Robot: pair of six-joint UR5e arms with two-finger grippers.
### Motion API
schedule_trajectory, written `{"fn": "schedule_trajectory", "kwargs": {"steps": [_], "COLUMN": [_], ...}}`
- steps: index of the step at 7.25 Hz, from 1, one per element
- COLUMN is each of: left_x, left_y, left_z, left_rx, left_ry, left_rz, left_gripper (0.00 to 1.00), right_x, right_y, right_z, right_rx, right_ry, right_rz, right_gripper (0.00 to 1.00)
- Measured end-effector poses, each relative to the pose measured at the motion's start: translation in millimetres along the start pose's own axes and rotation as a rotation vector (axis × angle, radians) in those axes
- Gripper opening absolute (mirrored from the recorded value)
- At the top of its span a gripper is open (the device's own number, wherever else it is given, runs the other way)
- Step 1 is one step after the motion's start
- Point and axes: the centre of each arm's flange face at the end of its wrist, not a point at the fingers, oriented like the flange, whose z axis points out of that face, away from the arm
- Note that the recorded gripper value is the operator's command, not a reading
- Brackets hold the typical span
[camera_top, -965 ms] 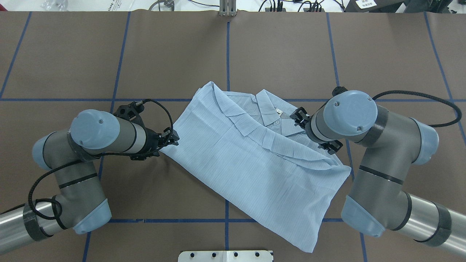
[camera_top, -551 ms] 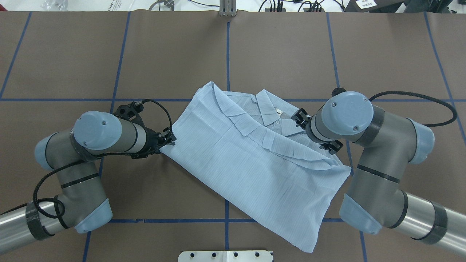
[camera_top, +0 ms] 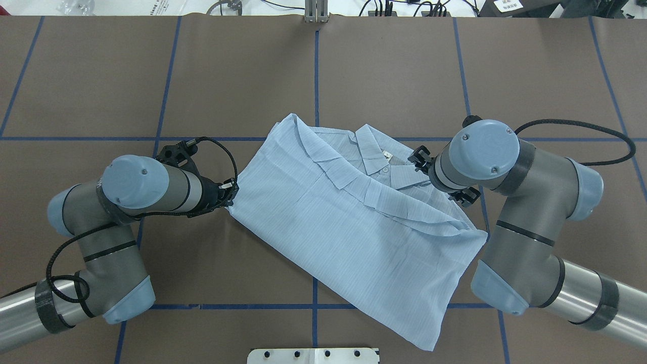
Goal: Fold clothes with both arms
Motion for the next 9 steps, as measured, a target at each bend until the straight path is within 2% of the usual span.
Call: {"fn": "schedule_trajectory", "kwargs": {"steps": [2, 4, 7, 9], "left_x": [1.8, 26.1, 107.4, 155.2], "left_y": [-19.4, -75.8, -180.2, -217.4], "left_z": [-7.0, -17.4, 14.2, 31.3], "left_rx": [0.027, 0.107, 0.251, 0.304], "left_ry": [0.007, 0.026, 0.071, 0.105], "left_rz": [0.015, 0.09, 0.085, 0.082], "left_gripper": [0.0, 0.0, 0.0, 0.0], "right_x": [0.3, -0.2, -1.8, -3.6], "right_y": [-3.8, -7.4, -6.4, -4.4], "right_z": [5.2, 6.2, 2.4, -0.3], "right_rx": [0.006, 0.009, 0.005, 0.002], "right_ry": [0.008, 0.008, -0.002, -0.009], "right_rz": [0.003, 0.007, 0.008, 0.006], "right_gripper": [1.0, 1.0, 1.0, 1.0]}}
